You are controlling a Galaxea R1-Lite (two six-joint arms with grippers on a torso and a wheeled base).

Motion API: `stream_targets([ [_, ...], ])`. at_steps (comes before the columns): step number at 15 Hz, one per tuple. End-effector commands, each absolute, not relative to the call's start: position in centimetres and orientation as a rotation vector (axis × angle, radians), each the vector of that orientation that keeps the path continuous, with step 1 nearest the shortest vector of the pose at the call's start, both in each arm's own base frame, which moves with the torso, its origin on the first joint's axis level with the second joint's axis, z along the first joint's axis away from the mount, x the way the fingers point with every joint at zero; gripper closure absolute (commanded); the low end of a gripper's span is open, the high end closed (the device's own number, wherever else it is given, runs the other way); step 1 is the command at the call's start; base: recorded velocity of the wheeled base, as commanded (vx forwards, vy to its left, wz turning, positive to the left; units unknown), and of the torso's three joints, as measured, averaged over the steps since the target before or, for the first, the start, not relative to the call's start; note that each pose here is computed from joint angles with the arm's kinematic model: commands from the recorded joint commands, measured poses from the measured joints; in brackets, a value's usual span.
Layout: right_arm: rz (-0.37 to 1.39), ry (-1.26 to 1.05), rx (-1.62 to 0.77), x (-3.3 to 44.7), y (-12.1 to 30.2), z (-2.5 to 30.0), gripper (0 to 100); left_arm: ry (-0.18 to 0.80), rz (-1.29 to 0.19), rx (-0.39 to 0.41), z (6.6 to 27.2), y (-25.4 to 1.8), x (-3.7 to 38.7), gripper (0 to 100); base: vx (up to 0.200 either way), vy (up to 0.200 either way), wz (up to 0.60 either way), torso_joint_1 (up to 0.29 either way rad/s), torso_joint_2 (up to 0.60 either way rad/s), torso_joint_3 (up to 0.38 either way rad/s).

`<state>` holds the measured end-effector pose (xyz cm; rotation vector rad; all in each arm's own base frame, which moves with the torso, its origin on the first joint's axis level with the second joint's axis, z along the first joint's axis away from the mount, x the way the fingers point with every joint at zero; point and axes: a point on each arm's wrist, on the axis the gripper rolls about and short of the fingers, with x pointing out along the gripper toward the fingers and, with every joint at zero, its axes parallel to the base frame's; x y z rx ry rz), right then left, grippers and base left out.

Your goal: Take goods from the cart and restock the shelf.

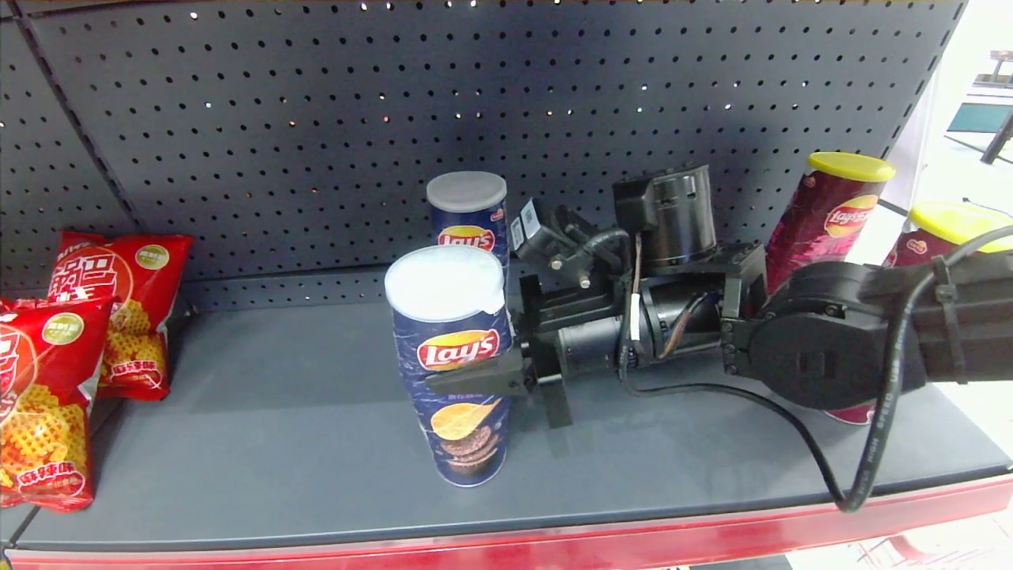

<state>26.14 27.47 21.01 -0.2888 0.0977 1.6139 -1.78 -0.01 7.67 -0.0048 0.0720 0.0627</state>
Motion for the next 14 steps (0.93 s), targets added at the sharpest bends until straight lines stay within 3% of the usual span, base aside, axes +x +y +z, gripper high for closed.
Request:
stream_targets([
  [1,1.616,0.108,-0.288,26.3,27.7,20.6,100,0.073,0.063,-0.005,7.7,0.0,-1.8,0,0.000,0.000,0.00,0.000,0.00,0.000],
  [14,1.534,0.121,-0.285,26.8,23.9,21.2,100,0.072,0.063,-0.005,7.7,0.0,-1.8,0,0.000,0.000,0.00,0.000,0.00,0.000],
])
